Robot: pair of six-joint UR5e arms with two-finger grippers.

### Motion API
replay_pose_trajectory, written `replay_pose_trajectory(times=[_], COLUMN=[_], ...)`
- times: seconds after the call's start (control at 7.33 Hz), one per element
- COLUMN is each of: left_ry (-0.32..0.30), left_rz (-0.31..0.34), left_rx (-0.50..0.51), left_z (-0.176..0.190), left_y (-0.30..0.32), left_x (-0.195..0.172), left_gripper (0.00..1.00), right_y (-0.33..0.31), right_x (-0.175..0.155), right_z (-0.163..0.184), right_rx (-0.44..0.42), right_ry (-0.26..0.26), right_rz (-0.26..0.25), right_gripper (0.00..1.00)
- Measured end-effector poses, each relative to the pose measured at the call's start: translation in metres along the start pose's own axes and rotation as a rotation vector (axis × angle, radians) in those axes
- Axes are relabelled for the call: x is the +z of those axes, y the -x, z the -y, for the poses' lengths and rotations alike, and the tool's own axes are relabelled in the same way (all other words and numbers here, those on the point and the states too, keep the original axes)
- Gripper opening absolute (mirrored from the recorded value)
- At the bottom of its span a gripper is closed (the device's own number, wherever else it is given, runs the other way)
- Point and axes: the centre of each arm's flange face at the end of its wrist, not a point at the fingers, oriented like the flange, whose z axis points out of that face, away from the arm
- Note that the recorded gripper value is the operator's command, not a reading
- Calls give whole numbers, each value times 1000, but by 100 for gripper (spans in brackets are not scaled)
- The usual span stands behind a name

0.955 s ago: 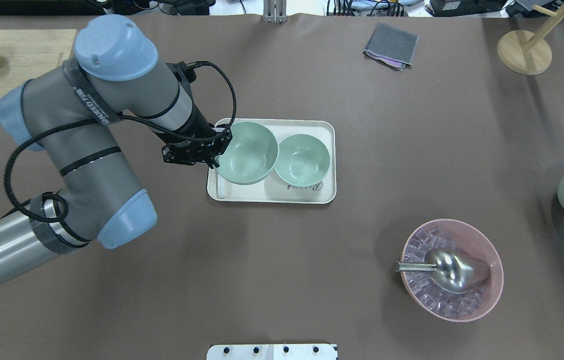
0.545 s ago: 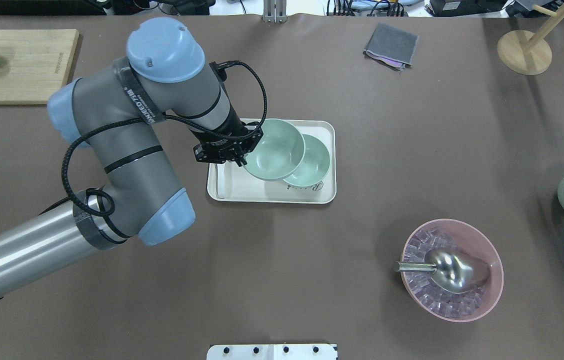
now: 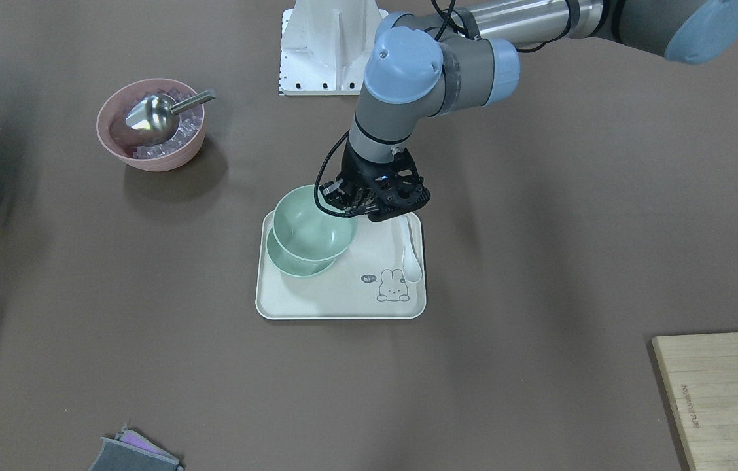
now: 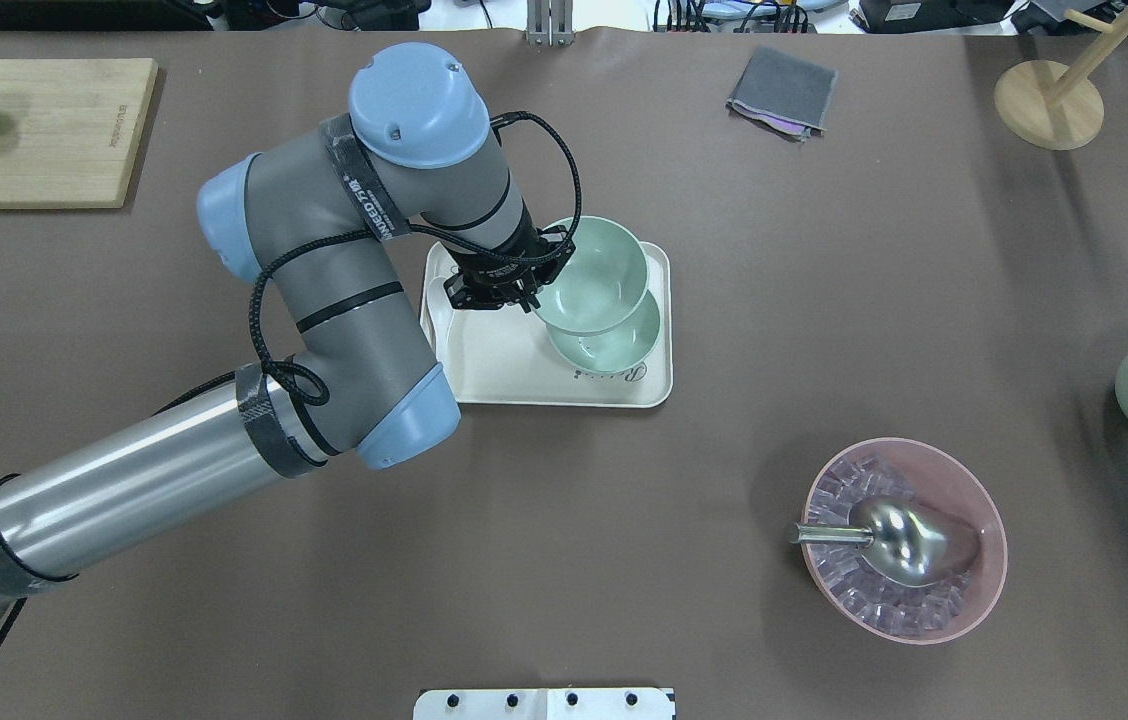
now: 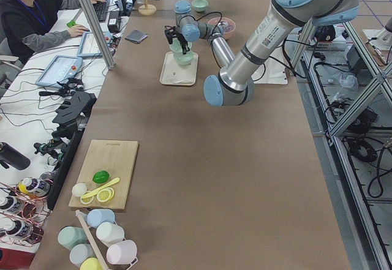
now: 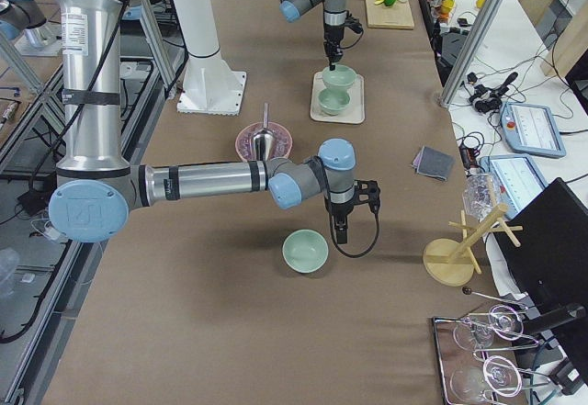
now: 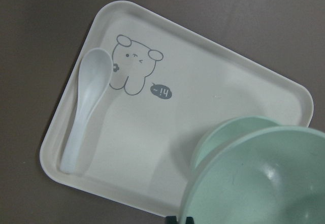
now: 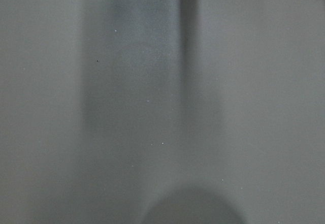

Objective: Stack green bowls together

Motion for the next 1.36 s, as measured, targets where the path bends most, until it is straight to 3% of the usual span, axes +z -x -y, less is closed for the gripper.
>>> replay_pose_trajectory(times=[0.55,1.36], left_ry=[-30,-42], left_rz=[3,12], left_rx=[-6,-4], left_z=[-12,-14], left_y=[-12,-14], left_x=[33,47], left_gripper=[0,0], right_y=[0,0], right_x=[0,2], right_z=[0,0], right_rx=[1,1], right_ry=[0,2], right_rz=[-1,-2], right_gripper=[100,100])
